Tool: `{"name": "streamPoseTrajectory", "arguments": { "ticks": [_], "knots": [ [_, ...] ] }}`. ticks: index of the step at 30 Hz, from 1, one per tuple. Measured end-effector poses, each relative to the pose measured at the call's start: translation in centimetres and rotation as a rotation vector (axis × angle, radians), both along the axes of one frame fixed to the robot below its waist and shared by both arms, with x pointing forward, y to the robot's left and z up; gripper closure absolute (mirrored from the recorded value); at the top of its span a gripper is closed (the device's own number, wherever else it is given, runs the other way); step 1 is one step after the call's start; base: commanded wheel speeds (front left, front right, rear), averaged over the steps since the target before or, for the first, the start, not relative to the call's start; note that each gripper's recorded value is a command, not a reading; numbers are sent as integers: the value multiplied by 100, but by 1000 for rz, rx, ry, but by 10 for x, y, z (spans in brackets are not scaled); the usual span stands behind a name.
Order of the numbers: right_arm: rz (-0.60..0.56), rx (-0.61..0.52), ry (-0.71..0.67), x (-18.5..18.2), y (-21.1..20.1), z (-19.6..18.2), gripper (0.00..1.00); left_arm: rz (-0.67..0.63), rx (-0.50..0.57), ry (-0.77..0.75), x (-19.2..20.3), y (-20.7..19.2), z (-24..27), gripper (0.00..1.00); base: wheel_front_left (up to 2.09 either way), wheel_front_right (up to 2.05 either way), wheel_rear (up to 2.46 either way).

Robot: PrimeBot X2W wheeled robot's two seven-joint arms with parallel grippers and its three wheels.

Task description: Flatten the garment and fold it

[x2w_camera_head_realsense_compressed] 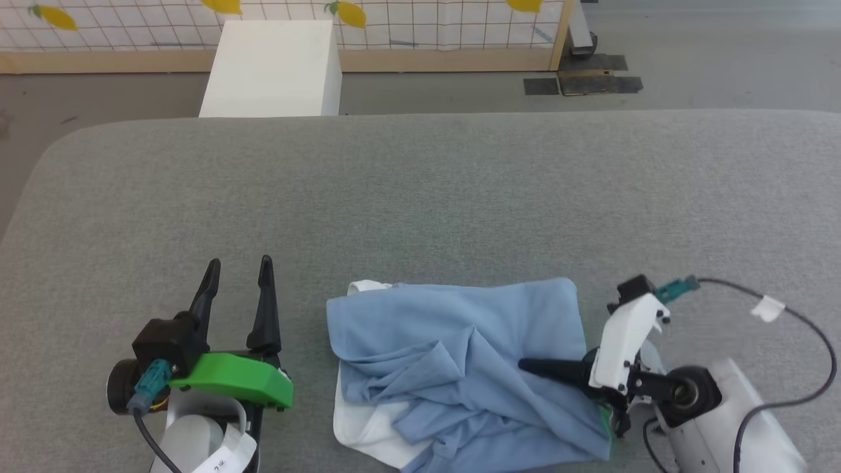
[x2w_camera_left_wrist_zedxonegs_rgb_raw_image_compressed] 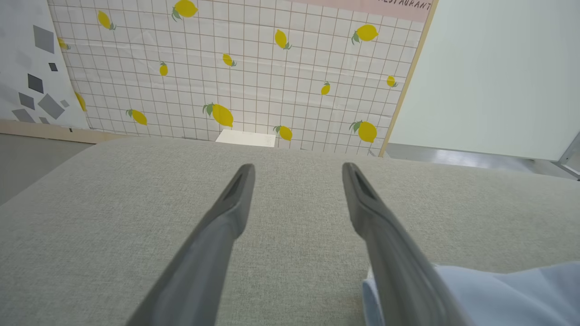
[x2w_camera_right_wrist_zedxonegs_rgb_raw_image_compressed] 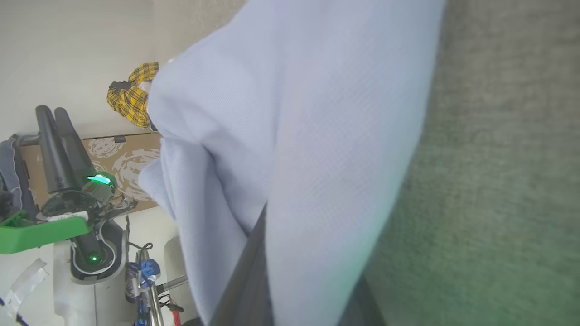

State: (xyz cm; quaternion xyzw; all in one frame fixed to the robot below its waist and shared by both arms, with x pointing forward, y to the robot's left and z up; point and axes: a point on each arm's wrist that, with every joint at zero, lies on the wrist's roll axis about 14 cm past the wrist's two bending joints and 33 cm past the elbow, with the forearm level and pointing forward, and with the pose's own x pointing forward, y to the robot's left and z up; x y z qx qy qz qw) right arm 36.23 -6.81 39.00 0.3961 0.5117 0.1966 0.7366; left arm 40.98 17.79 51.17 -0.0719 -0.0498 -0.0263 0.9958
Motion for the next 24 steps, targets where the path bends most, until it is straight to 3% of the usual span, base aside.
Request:
{"name": "streamPoseTrajectory", "arguments": {
  "ticks": [3, 9, 12, 15, 24],
  "knots": [
    [56, -119, -93, 12, -13, 12, 100, -14, -2, -6, 4, -5, 1, 0, 0, 0, 0],
    [132, -556, -322, 51, -80, 48, 100, -62, -7, -28, 21, -23, 6, 0, 0, 0, 0],
    [171, -836, -397, 64, -122, 65, 100, -108, -6, -50, 33, -41, 12, 0, 0, 0, 0],
    [142, -1017, -424, 71, -164, 81, 100, -165, -4, -71, 45, -63, 15, 0, 0, 0, 0],
    [-47, -1288, -419, 73, -266, 105, 100, -333, 5, -98, 82, -123, 9, 0, 0, 0, 0]
  ]
}}
